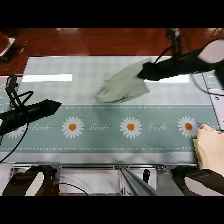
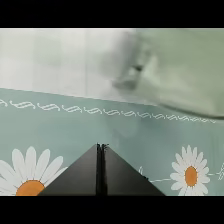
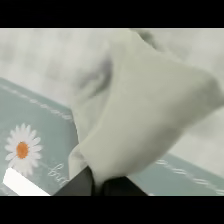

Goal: Fold the shirts.

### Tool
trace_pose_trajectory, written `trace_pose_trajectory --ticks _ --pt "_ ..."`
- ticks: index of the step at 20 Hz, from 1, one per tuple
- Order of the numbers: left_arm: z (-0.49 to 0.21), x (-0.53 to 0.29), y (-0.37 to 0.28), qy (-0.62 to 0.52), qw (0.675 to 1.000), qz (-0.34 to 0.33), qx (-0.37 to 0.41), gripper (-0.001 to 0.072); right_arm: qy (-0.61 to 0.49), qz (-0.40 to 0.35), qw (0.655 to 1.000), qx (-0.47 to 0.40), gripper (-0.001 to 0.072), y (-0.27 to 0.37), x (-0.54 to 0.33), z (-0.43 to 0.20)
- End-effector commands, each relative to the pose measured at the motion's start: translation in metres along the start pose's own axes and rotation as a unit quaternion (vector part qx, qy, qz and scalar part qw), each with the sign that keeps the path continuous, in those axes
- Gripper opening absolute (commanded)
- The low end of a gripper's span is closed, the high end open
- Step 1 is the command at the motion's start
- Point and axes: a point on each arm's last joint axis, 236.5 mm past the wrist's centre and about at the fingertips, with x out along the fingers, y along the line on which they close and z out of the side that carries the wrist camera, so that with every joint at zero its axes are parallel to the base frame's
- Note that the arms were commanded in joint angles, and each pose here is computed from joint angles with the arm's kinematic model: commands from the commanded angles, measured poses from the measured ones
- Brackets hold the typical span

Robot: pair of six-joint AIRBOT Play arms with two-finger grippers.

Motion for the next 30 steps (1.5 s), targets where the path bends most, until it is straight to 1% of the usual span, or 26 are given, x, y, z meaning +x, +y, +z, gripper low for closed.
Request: trace_pose_trajectory --ticks 1,3,7,10,12,15,18,19,21,23,24,25,28,29,30 --pt "-0.004 0.000 -0.005 0.009 1.000 -0.011 -0.017 0.0026 -0.076 -0.079 0.994 0.012 0.0026 -0.030 -0.093 0.033" --pt "-0.007 -0.001 -0.014 0.016 0.999 -0.028 -0.043 0.0026 -0.114 -0.127 0.983 0.060 0.0026 -0.062 -0.143 0.031" --pt "-0.002 -0.001 -0.015 0.006 0.998 -0.032 -0.048 0.0026 -0.156 -0.231 0.944 0.178 0.0026 -0.136 -0.234 -0.005" --pt "-0.002 -0.001 -0.015 0.005 0.998 -0.031 -0.046 0.0026 -0.150 -0.289 0.905 0.273 0.0026 -0.183 -0.283 -0.053" --pt "0.000 -0.001 -0.015 0.003 0.998 -0.031 -0.046 0.0026 -0.140 -0.309 0.882 0.328 0.0026 -0.200 -0.304 -0.084" --pt "0.001 -0.001 -0.014 -0.001 0.999 -0.030 -0.043 0.0025 -0.112 -0.329 0.857 0.382 0.0026 -0.208 -0.319 -0.119" --pt "0.007 0.000 -0.012 -0.014 0.999 -0.027 -0.043 0.0026 -0.049 -0.374 0.825 0.420 0.0026 -0.211 -0.332 -0.164" --pt "0.009 -0.001 -0.012 -0.017 0.999 -0.026 -0.043 0.0026 -0.045 -0.395 0.814 0.424 0.0026 -0.211 -0.339 -0.173" --pt "0.011 -0.001 -0.011 -0.022 0.999 -0.025 -0.044 0.0025 -0.026 -0.446 0.778 0.443 0.0027 -0.211 -0.353 -0.204" --pt "0.012 -0.001 -0.011 -0.024 0.998 -0.024 -0.044 0.0026 0.005 -0.504 0.716 0.482 0.0027 -0.206 -0.364 -0.253" --pt "0.012 -0.001 -0.011 -0.024 0.998 -0.024 -0.044 0.0026 0.026 -0.514 0.700 0.494 0.0027 -0.204 -0.359 -0.274" --pt "0.012 -0.001 -0.011 -0.024 0.998 -0.024 -0.044 0.0026 0.048 -0.513 0.694 0.503 0.0027 -0.202 -0.347 -0.292" --pt "0.012 -0.001 -0.011 -0.024 0.998 -0.024 -0.043 0.0026 0.130 -0.477 0.691 0.528 0.0028 -0.196 -0.293 -0.349" --pt "0.014 -0.001 -0.010 -0.027 0.998 -0.023 -0.043 0.0026 0.157 -0.466 0.685 0.537 0.0038 -0.195 -0.278 -0.367" --pt "0.016 -0.001 -0.010 -0.032 0.998 -0.022 -0.043 0.0026 0.176 -0.465 0.672 0.549 0.0191 -0.194 -0.268 -0.383"
